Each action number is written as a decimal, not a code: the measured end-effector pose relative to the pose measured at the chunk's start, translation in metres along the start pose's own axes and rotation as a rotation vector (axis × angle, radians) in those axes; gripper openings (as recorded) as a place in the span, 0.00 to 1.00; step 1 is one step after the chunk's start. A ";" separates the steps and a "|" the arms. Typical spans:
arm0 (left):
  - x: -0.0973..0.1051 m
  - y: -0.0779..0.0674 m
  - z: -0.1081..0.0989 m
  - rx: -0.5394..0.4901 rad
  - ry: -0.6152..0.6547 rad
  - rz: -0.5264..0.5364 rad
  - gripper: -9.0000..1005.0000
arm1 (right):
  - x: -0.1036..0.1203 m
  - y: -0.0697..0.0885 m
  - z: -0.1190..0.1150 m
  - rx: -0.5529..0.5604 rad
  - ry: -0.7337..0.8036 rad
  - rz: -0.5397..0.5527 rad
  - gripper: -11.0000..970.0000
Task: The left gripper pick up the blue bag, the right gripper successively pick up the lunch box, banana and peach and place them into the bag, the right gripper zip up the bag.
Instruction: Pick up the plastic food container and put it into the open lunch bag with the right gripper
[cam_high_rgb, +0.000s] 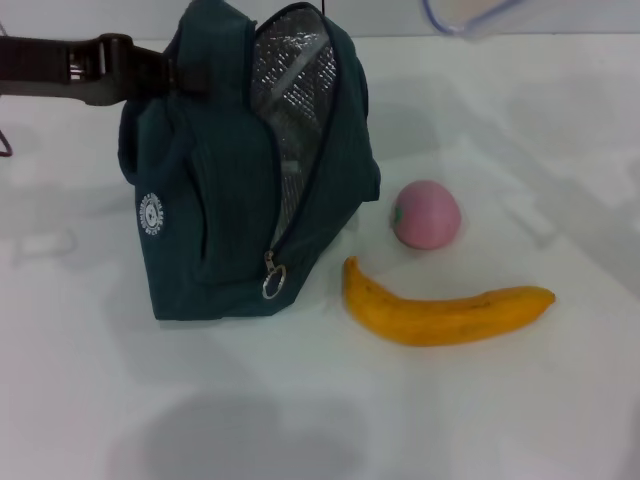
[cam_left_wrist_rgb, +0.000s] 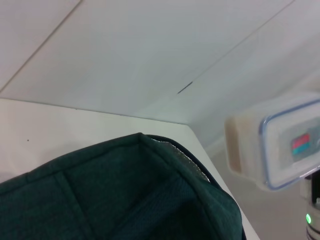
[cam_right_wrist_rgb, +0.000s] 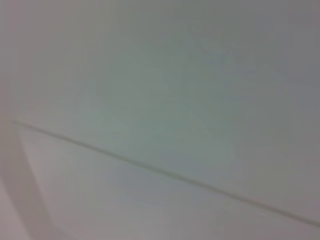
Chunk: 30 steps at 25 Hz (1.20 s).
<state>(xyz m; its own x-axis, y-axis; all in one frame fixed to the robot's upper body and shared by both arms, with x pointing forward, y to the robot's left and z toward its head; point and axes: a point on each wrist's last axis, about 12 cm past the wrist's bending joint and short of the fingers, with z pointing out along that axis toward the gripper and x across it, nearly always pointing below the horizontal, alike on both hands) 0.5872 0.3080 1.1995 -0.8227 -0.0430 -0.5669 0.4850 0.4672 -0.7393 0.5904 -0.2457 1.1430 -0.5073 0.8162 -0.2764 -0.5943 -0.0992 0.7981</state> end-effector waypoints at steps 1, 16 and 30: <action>0.000 0.000 0.000 0.001 0.000 0.001 0.05 | 0.001 0.001 0.005 -0.009 0.008 0.003 0.11; -0.002 -0.007 0.014 0.048 -0.004 0.012 0.05 | 0.025 0.004 0.070 -0.063 0.205 0.030 0.11; 0.004 -0.003 0.019 0.084 -0.009 -0.006 0.05 | 0.045 -0.019 0.053 0.121 0.363 -0.030 0.11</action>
<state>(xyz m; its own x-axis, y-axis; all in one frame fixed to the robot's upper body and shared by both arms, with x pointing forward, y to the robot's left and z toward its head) 0.5879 0.2894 1.1929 -0.8232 -0.0534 -0.5652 0.5036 0.3909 -0.7705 0.6117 -0.1775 1.1441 -0.6914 0.5611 -0.4552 -0.5456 0.0076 0.8380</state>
